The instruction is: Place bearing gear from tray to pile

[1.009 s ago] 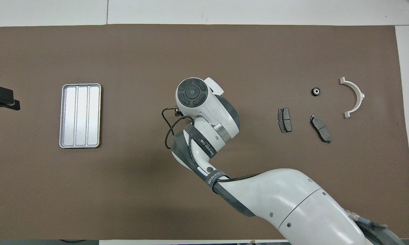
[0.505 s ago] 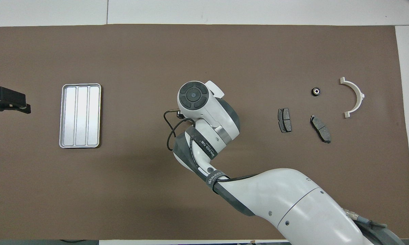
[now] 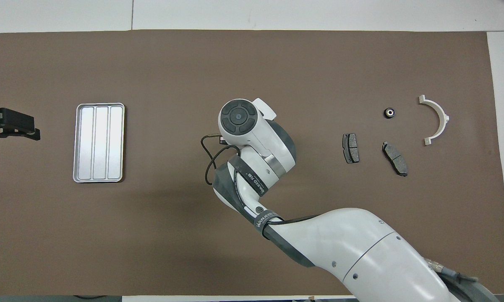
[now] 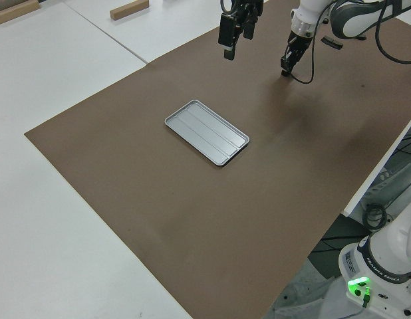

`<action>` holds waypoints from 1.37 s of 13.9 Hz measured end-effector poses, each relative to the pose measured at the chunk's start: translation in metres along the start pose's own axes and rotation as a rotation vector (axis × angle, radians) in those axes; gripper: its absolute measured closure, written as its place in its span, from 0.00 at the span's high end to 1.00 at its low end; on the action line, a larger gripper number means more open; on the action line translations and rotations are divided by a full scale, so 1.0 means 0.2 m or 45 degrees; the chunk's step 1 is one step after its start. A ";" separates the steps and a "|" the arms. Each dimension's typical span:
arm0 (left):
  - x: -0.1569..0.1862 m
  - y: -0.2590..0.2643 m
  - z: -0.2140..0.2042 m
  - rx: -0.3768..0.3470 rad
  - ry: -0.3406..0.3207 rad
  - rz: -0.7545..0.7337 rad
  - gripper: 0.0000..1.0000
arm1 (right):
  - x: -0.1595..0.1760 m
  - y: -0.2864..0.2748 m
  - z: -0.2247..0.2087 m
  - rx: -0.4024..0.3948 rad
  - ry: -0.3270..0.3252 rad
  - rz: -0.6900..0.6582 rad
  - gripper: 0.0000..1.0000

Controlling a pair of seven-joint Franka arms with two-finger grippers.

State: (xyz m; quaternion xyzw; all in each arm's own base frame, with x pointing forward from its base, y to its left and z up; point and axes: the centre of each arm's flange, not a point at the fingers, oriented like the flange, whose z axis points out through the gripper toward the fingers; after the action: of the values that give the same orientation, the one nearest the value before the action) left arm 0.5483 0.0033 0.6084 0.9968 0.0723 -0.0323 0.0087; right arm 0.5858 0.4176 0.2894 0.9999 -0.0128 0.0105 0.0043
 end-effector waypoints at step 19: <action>-0.01 0.00 -0.01 -0.001 0.007 0.002 1.00 | 0.39 1.83 -0.27 -0.054 -0.022 -0.235 0.24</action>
State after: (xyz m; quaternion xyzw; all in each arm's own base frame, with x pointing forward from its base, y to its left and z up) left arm 0.5469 0.0024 0.6110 0.9970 0.0715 -0.0297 0.0089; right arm 0.6523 0.0495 0.3481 0.9965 0.0791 0.0011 0.0264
